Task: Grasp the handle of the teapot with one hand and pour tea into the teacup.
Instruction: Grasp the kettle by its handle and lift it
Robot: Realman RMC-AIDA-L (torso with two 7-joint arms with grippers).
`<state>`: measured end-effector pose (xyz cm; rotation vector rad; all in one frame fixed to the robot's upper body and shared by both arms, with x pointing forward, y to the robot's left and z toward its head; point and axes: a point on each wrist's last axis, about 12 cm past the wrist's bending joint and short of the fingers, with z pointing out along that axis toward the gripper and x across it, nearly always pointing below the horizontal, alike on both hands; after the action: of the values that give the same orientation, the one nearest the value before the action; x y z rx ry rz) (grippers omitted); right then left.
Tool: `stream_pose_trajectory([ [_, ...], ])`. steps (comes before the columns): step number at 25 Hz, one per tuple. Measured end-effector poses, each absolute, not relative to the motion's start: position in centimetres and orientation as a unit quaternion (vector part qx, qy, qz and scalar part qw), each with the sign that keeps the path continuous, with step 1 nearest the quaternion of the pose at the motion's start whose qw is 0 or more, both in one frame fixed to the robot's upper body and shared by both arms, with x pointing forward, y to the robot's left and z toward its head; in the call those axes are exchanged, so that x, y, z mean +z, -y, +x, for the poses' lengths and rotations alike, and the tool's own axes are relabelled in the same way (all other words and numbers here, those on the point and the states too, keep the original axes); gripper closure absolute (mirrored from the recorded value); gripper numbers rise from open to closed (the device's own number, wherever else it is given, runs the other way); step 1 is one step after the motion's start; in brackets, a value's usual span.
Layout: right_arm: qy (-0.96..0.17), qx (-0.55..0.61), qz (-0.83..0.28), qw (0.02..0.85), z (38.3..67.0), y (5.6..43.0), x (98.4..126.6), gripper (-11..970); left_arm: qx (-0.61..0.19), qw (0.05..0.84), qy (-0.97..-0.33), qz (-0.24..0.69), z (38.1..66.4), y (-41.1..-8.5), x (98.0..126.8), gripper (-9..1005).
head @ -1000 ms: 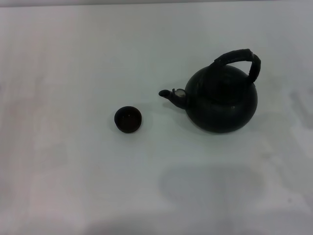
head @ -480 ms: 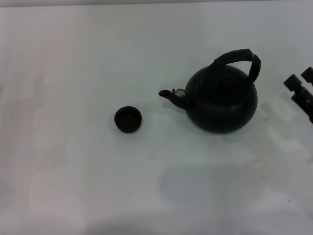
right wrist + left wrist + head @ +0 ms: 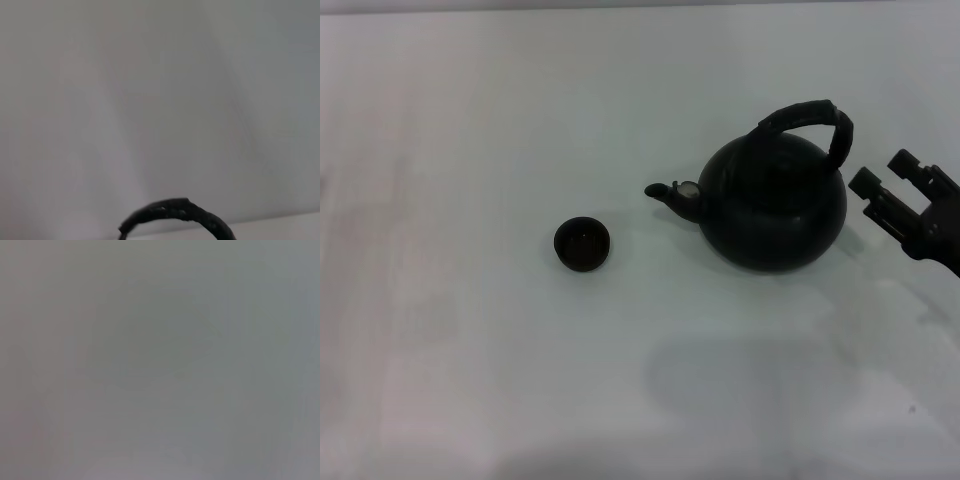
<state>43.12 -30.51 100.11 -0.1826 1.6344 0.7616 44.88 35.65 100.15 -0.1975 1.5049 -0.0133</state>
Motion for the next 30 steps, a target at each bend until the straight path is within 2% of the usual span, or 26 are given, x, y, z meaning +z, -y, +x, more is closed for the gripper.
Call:
stream_pose_trajectory([
  [10,-0.728,0.316,-0.092,0.602,45.3,30.0,99.9,181,-0.009,0.725,-0.683,-0.092,44.7,-35.4,100.0,135],
  [17,-0.732,0.314,-0.103,0.596,46.7,29.4,100.1,223,-0.01,0.724,-0.684,-0.092,44.7,-35.4,100.0,135],
  [30,-0.732,0.316,-0.112,0.593,47.5,29.0,100.3,300,-0.011,0.723,-0.684,-0.092,44.6,-35.3,99.9,135],
])
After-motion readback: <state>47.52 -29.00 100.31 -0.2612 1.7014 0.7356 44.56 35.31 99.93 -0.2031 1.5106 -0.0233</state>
